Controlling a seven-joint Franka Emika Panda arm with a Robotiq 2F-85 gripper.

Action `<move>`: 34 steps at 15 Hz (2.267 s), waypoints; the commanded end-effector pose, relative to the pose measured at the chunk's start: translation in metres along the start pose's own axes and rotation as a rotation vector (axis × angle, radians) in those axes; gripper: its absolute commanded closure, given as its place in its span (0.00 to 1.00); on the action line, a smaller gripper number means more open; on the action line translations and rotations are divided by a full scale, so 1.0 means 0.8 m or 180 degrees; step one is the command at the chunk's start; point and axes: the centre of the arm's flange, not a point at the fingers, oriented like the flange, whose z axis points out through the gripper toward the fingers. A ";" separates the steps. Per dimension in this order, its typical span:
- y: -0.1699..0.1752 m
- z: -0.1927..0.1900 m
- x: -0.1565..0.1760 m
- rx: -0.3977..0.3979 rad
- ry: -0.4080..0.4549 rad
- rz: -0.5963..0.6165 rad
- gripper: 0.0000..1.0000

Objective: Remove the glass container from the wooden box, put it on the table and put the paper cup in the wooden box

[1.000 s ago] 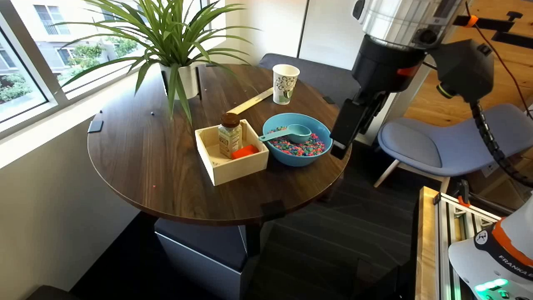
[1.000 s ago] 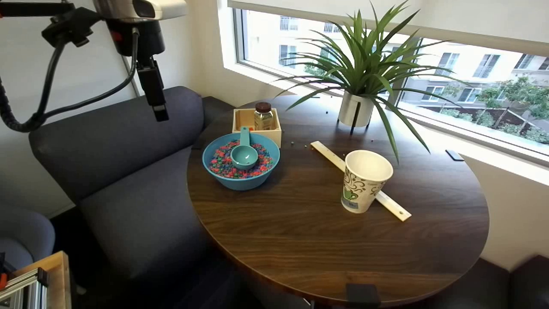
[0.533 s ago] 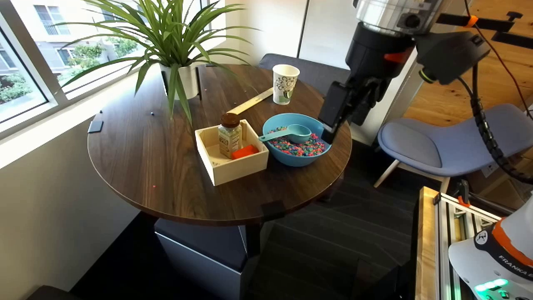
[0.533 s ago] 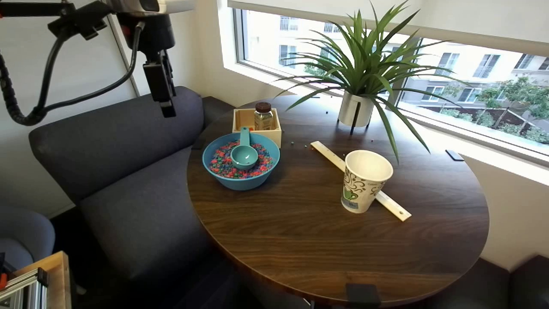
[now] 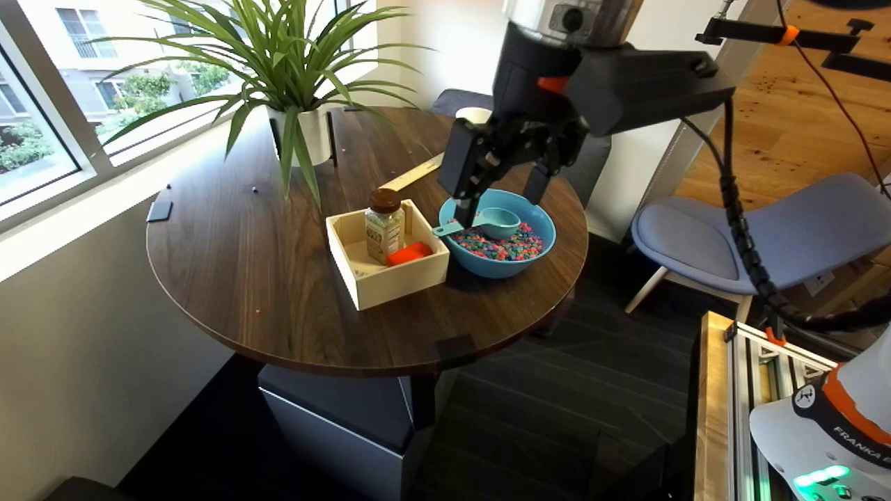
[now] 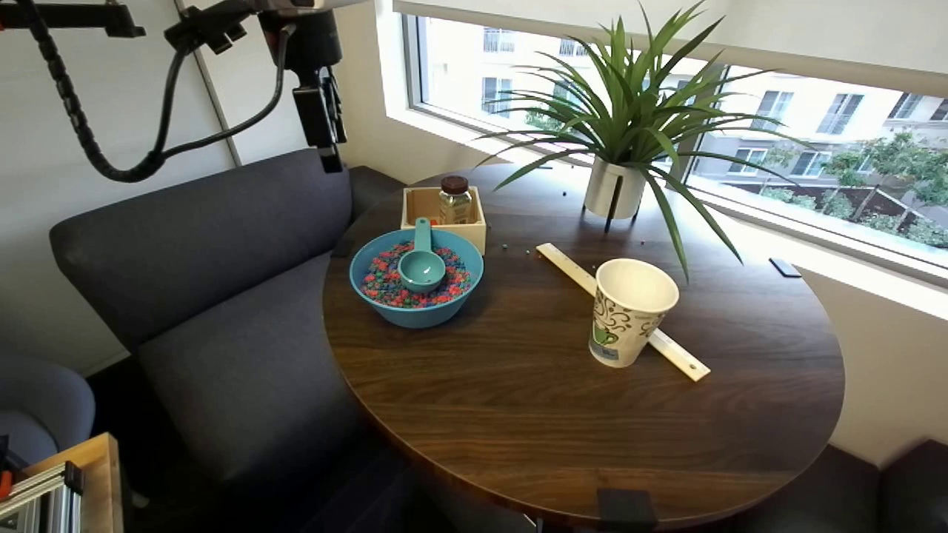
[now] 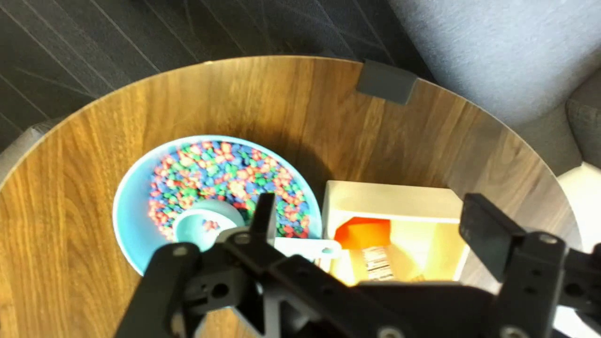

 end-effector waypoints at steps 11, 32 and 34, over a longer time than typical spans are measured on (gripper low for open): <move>-0.074 0.040 0.060 -0.0177 0.0519 -0.0436 0.00; -0.078 0.112 0.168 -0.0189 0.0572 -0.0864 0.00; -0.075 0.115 0.170 -0.0134 0.0499 -0.0921 0.00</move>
